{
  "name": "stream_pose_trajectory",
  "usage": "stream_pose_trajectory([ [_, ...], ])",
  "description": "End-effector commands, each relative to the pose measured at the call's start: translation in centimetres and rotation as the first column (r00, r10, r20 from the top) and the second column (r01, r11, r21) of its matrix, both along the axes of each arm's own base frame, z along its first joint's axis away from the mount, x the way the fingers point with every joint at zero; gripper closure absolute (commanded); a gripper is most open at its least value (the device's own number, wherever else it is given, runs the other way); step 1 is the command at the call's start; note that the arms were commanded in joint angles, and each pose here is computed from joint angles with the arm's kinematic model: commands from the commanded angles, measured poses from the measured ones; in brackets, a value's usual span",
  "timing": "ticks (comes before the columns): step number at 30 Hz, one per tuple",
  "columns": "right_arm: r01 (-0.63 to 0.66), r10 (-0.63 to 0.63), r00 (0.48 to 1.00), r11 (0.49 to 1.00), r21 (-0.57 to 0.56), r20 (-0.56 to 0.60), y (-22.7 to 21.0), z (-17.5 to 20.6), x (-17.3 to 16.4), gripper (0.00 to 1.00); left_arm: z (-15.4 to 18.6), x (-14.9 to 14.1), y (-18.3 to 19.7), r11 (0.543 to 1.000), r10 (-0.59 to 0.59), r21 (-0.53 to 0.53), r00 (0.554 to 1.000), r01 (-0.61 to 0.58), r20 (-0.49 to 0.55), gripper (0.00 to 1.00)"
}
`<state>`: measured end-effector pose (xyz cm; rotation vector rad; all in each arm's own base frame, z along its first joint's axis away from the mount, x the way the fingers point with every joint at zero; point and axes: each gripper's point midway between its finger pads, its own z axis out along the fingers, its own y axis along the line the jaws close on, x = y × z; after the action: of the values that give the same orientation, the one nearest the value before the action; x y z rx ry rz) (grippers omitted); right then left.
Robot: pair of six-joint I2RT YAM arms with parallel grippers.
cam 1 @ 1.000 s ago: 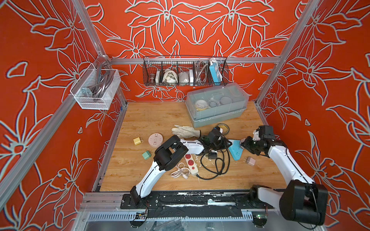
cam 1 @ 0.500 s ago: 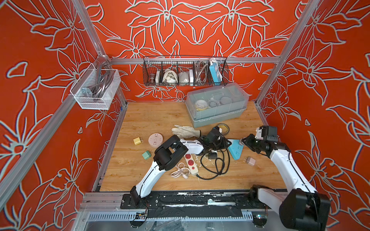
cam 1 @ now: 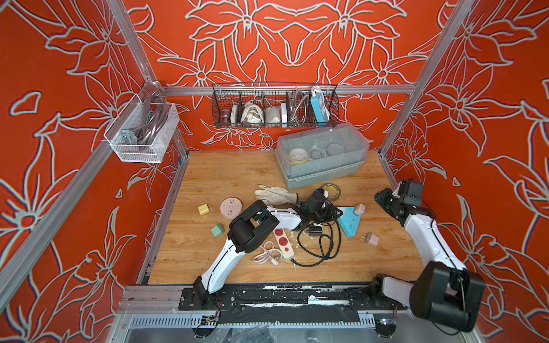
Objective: Pull the plug off the socket
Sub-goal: Place the plug at the center of the board, then remove the plug from the socket.
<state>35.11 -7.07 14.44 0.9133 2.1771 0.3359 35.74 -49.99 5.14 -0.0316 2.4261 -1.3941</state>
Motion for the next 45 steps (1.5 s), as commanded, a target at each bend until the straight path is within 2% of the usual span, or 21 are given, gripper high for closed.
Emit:
stream_pose_trajectory([
  [1, 0.005, -0.006, 1.0, 1.0, 0.025, 0.018, -0.9, -0.5, 1.8, 0.98, -14.9, -4.7, 8.1, 0.897, 0.042, 0.437, 0.973, 0.065, -0.229, 0.95],
  [11, 0.054, -0.042, 0.994, 0.992, 0.111, -0.104, -1.8, -6.7, 1.7, 0.87, -14.4, -4.3, 7.5, 0.901, 0.03, 0.428, 0.975, 0.069, -0.221, 0.94],
  [20, 0.143, -0.125, 0.971, 0.987, 0.078, -0.203, -3.4, -8.2, -0.1, 0.59, -14.5, -4.3, 7.2, 0.905, 0.027, 0.42, 0.974, 0.072, -0.226, 0.93],
  [25, 0.151, -0.135, 0.962, 0.987, 0.049, -0.239, -3.6, -7.7, -1.0, 0.45, -14.3, -4.2, 7.2, 0.905, 0.028, 0.42, 0.974, 0.07, -0.223, 0.93],
  [30, 0.135, -0.129, 0.966, 0.991, 0.01, -0.224, -3.6, -5.6, -1.9, 0.39, -14.2, -4.2, 7.1, 0.905, 0.031, 0.42, 0.974, 0.067, -0.222, 0.93],
  [33, 0.091, -0.09, 0.976, 0.996, -0.003, -0.198, -3.1, -3.9, -2.2, 0.36, -14.1, -4.2, 6.9, 0.906, 0.027, 0.418, 0.975, 0.069, -0.22, 0.93],
  [39, -0.065, 0.068, 0.989, 0.998, 0.028, -0.13, 0.2, -1.0, -2.2, 0.31, -13.8, -3.9, 6.5, 0.903, 0.029, 0.425, 0.978, 0.062, -0.206, 0.93],
  [45, -0.143, 0.144, 0.979, 0.99, 0.019, -0.142, 2.4, -1.0, -2.8, 0.32, -13.6, -3.7, 6.0, 0.906, 0.023, 0.419, 0.979, 0.065, -0.201, 0.93],
])
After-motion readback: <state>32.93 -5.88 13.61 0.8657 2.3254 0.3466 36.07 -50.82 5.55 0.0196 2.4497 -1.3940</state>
